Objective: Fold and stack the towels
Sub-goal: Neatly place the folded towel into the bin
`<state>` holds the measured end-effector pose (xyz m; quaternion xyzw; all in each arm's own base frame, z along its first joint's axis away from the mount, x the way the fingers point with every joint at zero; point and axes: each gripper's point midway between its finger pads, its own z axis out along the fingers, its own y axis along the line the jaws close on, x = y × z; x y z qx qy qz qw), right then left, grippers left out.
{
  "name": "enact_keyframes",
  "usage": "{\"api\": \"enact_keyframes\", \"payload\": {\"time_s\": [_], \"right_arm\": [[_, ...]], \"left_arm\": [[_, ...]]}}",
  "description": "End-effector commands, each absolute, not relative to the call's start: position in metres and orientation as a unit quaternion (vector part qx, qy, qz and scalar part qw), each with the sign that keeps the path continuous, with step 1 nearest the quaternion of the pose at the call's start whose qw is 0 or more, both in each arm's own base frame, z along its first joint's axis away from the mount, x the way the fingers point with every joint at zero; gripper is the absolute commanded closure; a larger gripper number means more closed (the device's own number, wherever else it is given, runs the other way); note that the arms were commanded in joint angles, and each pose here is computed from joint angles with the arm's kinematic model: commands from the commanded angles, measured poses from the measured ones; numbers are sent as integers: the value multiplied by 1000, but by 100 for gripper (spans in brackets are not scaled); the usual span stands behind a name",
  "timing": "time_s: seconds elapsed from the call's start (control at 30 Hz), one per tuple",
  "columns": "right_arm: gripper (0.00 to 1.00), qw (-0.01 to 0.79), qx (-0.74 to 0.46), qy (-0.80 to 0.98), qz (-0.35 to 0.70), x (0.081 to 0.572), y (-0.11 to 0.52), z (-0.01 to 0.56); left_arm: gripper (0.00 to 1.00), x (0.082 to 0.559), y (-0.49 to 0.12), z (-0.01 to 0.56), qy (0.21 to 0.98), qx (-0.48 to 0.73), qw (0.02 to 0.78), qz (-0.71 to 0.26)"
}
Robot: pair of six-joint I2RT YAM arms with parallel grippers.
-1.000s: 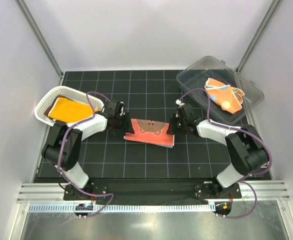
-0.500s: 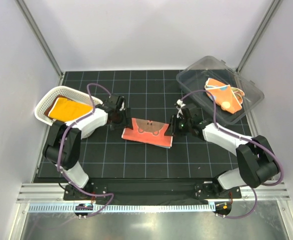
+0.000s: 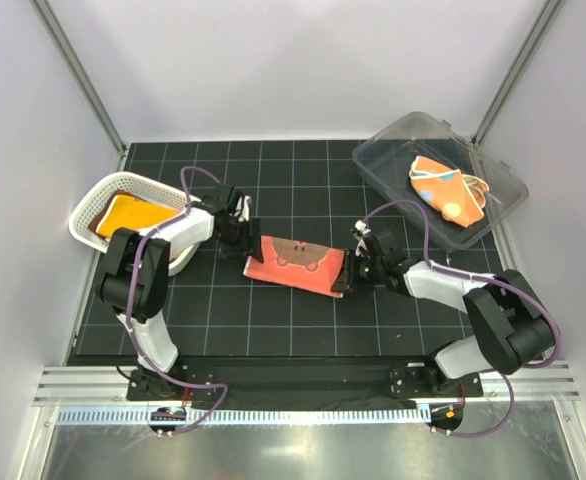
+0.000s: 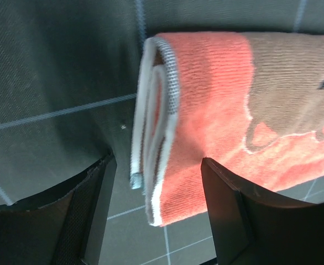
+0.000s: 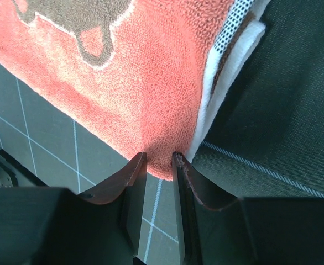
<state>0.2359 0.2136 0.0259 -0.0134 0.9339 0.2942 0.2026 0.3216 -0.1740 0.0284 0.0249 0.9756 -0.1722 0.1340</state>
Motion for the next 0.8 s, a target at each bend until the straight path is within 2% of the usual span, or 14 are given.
{"api": "enact_keyframes", "payload": {"time_s": [0.0,0.1,0.23,0.37,0.4,0.5,0.53,0.6,0.7,0.73,0.77], "right_arm": [[67,223,-25,920,322,239,222,40],[64,246,-34,905,345,243,228,68],[59,280,-43,893,349,242,223,105],[56,315,-56,877,359,239,220,142],[55,327,-57,872,359,238,217,152],[54,344,-63,866,357,238,215,166],[53,345,-64,868,353,236,212,168],[51,351,-71,867,348,236,210,173],[19,356,-69,867,341,235,206,176],[1,360,-67,867,339,235,205,177],[0,366,-62,866,335,237,203,179]], "left_arm": [[33,319,-185,31,969,52,129,-206],[35,319,-192,25,966,47,123,-221],[49,314,-195,14,967,41,103,-231],[53,313,-193,9,969,36,98,-223],[61,313,-193,8,970,36,97,-222],[75,315,-191,12,971,37,97,-217],[89,312,-187,13,974,35,91,-204],[100,314,-180,22,977,44,95,-185],[100,305,-161,42,984,59,94,-140],[100,304,-156,49,985,63,97,-128],[100,300,-145,65,986,65,109,-107]]}}
